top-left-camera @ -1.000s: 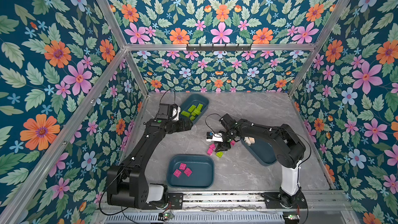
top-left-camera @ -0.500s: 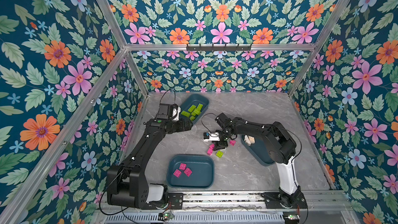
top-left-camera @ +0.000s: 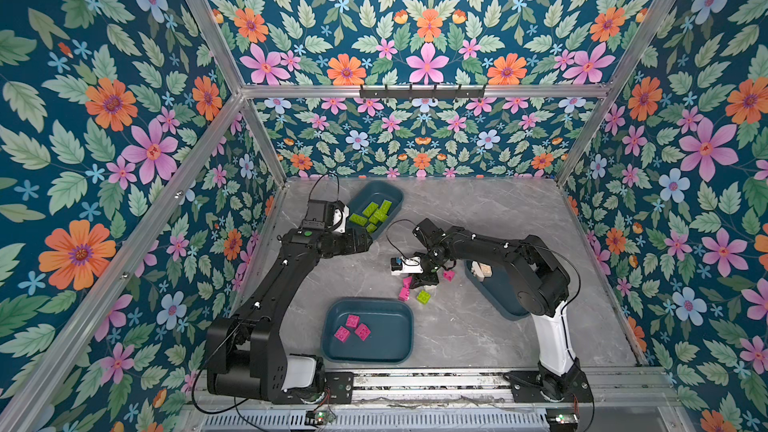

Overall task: Sort the legos into containers by color
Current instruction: 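Close the right gripper on a magenta pink brick, then carry the pink brick with the right gripper to the nearest teal bin and release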

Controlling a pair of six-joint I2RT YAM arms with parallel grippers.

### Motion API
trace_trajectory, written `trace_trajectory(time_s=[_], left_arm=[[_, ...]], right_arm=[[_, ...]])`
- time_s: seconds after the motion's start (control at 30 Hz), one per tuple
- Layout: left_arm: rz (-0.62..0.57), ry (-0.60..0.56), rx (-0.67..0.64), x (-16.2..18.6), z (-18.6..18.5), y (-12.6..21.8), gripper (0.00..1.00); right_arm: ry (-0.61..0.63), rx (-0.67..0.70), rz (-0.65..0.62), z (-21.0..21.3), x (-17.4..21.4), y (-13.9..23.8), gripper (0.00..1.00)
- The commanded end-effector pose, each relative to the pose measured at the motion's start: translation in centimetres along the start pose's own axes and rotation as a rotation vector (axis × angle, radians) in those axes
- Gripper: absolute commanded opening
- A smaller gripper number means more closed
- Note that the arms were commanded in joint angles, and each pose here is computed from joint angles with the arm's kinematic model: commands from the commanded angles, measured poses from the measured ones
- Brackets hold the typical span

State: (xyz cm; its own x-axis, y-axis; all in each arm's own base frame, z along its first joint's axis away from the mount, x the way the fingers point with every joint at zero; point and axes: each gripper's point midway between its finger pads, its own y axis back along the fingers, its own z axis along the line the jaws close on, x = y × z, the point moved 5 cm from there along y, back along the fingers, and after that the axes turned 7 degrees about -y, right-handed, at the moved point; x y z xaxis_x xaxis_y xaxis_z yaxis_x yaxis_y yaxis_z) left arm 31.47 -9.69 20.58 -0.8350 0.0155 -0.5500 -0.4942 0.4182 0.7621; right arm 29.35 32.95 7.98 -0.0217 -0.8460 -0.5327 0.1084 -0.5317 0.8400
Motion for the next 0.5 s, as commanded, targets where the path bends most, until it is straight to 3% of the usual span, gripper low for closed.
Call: trace_trajectory(time_s=[0.0,0.3,0.47], left_arm=[[0.006,-0.009,0.005,0.0,-0.1,0.1,1.0],[-0.006,-0.021,-0.003,-0.6,-0.2,0.4,1.0],[-0.006,-0.018,-0.005,-0.6,-0.2,0.5,1.0]], right_arm=[[0.0,0.017,-0.011,0.4,-0.6,1.5,0.26],[-0.003,0.039,-0.158,3.7,-4.0,6.3,0.25],[0.068,-0.005,-0.188,8.2,-6.2,6.1,0.25]])
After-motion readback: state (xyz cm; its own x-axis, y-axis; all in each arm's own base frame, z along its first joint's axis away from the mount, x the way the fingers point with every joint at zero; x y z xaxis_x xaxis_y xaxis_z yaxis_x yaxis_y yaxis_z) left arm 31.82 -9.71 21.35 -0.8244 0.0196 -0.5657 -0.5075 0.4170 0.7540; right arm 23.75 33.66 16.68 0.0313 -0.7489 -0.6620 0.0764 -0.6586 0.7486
